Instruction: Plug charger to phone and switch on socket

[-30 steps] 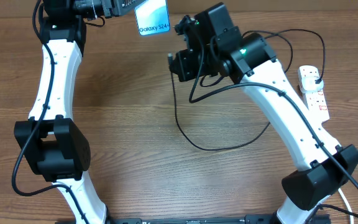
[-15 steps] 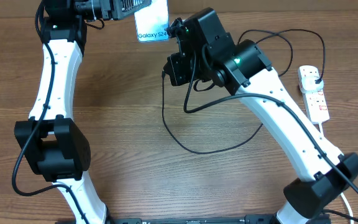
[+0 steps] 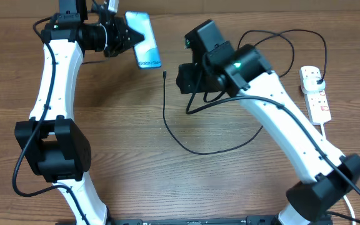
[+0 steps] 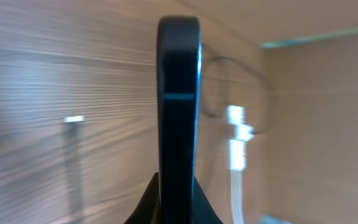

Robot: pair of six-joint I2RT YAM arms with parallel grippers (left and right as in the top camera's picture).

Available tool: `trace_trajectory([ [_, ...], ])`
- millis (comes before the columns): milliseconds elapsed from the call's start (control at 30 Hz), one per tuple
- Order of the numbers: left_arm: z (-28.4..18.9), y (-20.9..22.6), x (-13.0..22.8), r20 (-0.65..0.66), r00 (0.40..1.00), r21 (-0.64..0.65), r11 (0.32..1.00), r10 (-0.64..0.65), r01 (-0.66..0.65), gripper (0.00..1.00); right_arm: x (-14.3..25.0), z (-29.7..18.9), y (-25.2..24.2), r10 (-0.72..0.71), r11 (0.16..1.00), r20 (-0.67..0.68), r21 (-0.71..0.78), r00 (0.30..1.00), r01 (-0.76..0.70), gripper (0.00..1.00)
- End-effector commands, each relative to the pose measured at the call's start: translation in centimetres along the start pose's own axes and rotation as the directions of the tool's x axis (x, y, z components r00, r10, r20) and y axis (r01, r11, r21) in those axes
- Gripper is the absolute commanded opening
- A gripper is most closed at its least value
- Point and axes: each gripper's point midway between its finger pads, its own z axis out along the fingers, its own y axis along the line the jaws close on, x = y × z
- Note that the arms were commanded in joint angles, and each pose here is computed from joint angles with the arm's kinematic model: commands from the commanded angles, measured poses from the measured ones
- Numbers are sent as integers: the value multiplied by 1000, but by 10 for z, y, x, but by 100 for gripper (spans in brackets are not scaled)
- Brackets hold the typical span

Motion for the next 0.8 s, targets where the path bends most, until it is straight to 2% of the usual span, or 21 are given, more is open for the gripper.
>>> trace_trajectory([
  [0,-14,43,-13,69,992,-304,949,106,-81,4,35,67,4,-4,1000,-132,5,991,4,81],
  [133,-29,68,-16,111,993,-398,917,34,13,4,55,112,13,-39,999,-170,-1,985,39,86],
  [233,-38,79,-14,119,993,-428,902,-3,54,4,71,143,14,-52,998,-219,25,974,59,86],
  [367,-43,85,-10,110,994,-437,897,-25,71,4,93,183,0,-71,987,-274,122,959,107,75],
  [500,-43,85,-8,99,995,-440,896,-19,61,4,106,199,0,-90,979,-298,147,950,139,63],
  [667,-43,85,-8,99,995,-440,896,-19,61,4,113,207,-1,-106,971,-307,174,946,165,59],
  [767,-43,85,-7,97,995,-440,896,-22,63,4,118,213,-4,-104,969,-324,181,940,169,47],
])
